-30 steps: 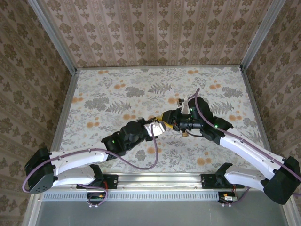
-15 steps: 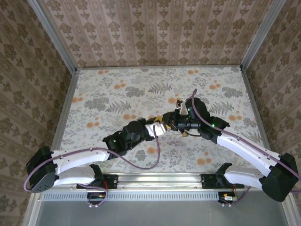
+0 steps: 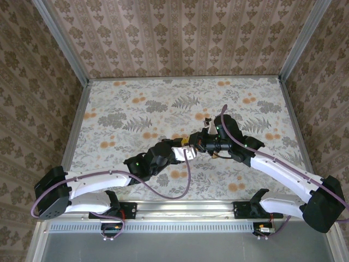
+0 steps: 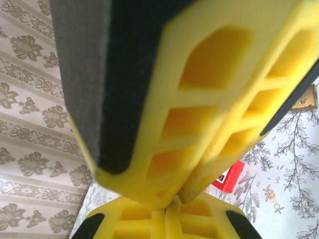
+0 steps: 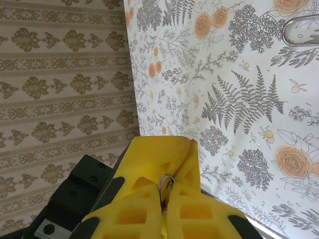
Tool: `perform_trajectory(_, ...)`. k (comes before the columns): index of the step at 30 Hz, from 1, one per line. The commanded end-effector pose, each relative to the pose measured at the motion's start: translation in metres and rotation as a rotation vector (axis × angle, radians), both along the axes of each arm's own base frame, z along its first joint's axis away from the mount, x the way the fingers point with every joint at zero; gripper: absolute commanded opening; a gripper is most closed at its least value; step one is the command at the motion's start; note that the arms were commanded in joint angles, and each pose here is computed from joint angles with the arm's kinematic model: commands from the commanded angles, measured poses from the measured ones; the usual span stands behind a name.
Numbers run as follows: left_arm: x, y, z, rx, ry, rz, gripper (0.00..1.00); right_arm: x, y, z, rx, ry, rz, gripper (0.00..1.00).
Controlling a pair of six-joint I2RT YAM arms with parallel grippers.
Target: Unlock with the key
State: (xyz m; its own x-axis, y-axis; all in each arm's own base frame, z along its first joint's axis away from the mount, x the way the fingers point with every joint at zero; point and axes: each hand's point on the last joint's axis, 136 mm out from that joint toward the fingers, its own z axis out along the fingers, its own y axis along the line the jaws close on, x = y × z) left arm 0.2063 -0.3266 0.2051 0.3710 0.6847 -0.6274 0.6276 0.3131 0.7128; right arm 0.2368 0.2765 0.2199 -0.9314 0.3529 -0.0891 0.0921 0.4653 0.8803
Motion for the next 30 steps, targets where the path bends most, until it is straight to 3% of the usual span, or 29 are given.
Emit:
perform_trajectory(1,-0.003,-0.007,0.024,-0.068,-0.071,-0.013,0.0,-0.007,0.004,0.005,0.039,0.006,0.025,0.05)
perform_trajectory(4,-0.003,-0.005,0.034,-0.106,-0.146,0.001,0.0,-0.008,0.004,0.003,0.036,0.003,0.037,0.07)
perform_trajectory(9,-0.003,0.001,0.058,-0.166,-0.306,0.039,0.0,0.0,-0.012,0.014,-0.001,-0.068,0.033,0.39)
perform_trajectory(15,-0.004,0.011,0.093,-0.178,-0.504,0.117,0.0,0.025,-0.06,0.066,0.012,-0.242,-0.07,0.53)
perform_trajectory(20,-0.005,-0.001,0.109,-0.055,-0.741,0.16,0.0,0.029,-0.07,0.096,-0.056,-0.454,-0.011,0.51)
perform_trajectory(21,-0.002,-0.007,0.104,0.025,-0.785,0.159,0.0,0.027,-0.067,0.1,-0.049,-0.501,0.022,0.49)
perform_trajectory(26,-0.005,-0.013,0.112,0.068,-0.848,0.14,0.0,0.019,-0.057,0.103,-0.039,-0.627,0.138,0.39)
perform_trajectory(30,-0.005,-0.016,0.112,0.174,-0.925,0.134,0.0,0.019,-0.056,0.097,-0.049,-0.631,0.153,0.32)
